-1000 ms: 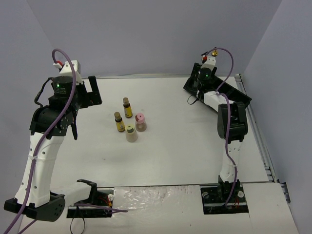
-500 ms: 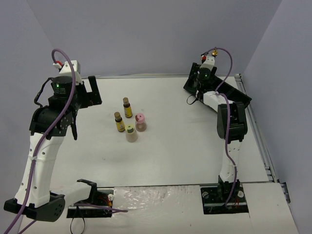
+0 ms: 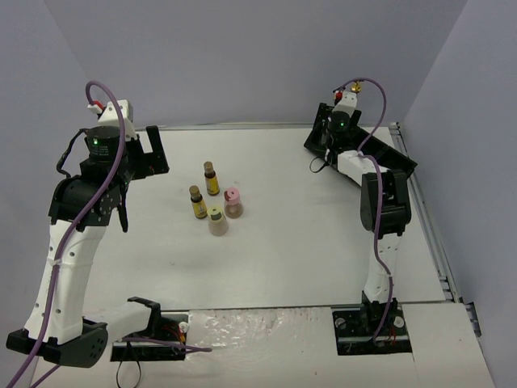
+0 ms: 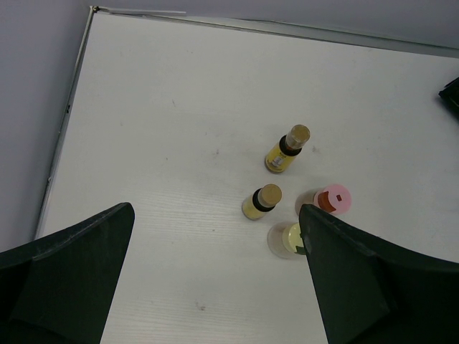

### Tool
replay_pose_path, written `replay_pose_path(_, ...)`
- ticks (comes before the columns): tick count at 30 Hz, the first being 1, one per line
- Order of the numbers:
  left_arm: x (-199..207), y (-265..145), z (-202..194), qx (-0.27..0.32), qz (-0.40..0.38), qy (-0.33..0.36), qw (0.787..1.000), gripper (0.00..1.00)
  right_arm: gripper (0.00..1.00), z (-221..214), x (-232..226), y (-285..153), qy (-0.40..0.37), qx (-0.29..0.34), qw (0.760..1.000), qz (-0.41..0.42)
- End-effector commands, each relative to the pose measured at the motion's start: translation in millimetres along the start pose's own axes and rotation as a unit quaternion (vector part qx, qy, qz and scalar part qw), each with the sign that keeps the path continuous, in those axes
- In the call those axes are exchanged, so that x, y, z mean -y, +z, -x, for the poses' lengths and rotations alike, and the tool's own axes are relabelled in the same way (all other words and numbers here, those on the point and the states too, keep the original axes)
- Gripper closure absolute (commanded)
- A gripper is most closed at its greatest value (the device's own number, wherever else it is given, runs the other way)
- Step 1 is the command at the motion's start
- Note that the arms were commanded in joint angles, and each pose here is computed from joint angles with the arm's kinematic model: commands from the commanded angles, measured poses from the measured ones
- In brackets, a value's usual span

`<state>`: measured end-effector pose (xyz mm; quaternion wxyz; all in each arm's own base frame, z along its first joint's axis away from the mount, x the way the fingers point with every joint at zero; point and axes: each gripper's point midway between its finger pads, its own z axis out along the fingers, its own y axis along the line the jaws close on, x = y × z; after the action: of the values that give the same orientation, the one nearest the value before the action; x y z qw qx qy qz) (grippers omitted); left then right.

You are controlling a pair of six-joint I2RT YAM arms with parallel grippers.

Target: Organize the condiment bottles

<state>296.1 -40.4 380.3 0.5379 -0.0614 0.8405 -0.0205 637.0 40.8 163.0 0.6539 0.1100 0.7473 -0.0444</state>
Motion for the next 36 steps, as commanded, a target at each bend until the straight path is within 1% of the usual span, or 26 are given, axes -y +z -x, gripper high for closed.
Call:
replay_pose_path(1,1,-9,23,0.046,-0.009,-0.02,0.999,0.03,0.19,108,-4,-20,0.038,0.105,0.994,0.001)
replay_pose_path(11,2,-10,23,0.046,-0.01,-0.022,0.999,0.03,0.16,130,3,-33,0.048,0.113,0.992,-0.014)
replay_pose_path(15,3,-9,21,0.045,-0.014,-0.026,0.999,0.03,0.14,155,7,-48,0.059,0.129,0.99,-0.015)
replay_pose_path(28,3,-13,19,0.046,-0.017,-0.03,0.998,0.03,0.11,210,13,-89,0.078,0.158,0.984,-0.005)
replay_pose_path(36,2,-16,15,0.047,-0.019,-0.04,0.998,0.03,0.07,279,7,-137,0.106,0.185,0.976,0.041)
